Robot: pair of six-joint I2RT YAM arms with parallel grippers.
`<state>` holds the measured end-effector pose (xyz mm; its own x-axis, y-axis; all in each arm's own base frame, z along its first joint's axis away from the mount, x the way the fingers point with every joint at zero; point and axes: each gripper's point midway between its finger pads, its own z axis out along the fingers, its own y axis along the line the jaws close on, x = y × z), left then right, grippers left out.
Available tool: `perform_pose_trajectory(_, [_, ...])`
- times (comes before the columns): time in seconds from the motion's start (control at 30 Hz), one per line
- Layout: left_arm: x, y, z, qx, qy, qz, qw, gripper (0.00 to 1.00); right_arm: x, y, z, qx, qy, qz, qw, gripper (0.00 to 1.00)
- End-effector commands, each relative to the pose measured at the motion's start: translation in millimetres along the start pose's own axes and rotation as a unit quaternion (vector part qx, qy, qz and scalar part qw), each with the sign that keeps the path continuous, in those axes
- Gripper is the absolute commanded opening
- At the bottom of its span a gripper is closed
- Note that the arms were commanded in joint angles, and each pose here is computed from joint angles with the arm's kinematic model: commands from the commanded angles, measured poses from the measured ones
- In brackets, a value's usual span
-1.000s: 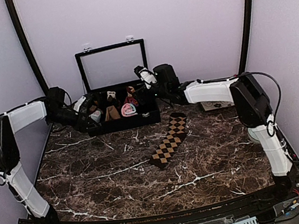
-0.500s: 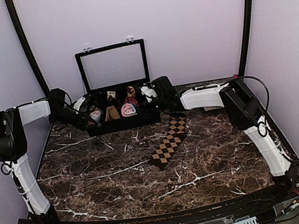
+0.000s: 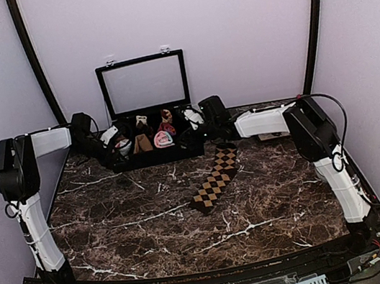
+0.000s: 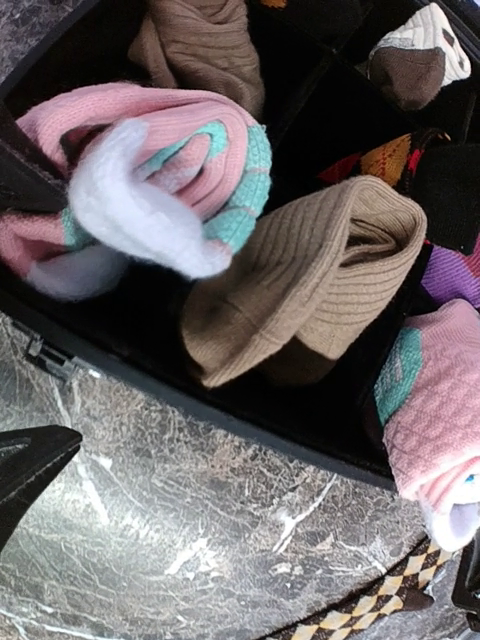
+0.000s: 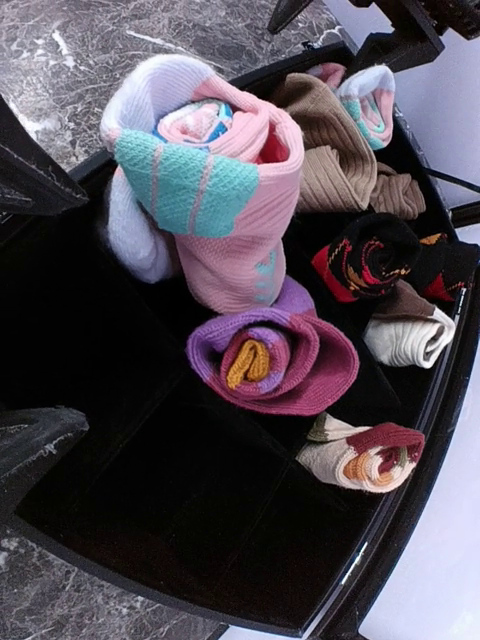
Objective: Roll the socks
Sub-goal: Move the storage box to the center of the board.
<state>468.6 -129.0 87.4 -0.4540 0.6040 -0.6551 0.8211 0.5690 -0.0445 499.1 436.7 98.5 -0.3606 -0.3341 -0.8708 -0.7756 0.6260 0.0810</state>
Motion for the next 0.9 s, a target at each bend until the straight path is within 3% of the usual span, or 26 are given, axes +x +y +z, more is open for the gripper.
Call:
perform_pose_trajectory(0.0, [4,13,1,-0.026,0.021,0.025,0.999,0.74,37,6,-5,-0.023,0.066,0.021,0.997,0.63])
perform_pose_trajectory(0.13, [9,13,1,-0.030,0.036,0.035,0.998,0.59,45,9,-7,-0.033,0.081,0.020,0.996,0.58])
perform_pose_trajectory(0.3, [20,6,0,-0.022,0.055,0.040,0.997,0.30,57,10,-11,-0.039,0.100,0.017,0.994,0.52])
perform_pose_trajectory(0.43, [25,-4,2,-0.008,0.064,0.045,0.997,0.01,65,14,-15,-0.050,0.111,0.019,0.992,0.46])
perform_pose_trajectory(0.7, [30,-49,6,0.054,0.092,0.084,0.991,0.00,85,26,-30,-0.080,0.137,0.019,0.987,0.40])
perform_pose_trajectory(0.87, [42,-81,4,0.093,0.110,0.101,0.984,0.00,75,31,-52,-0.080,0.113,0.000,0.990,0.49])
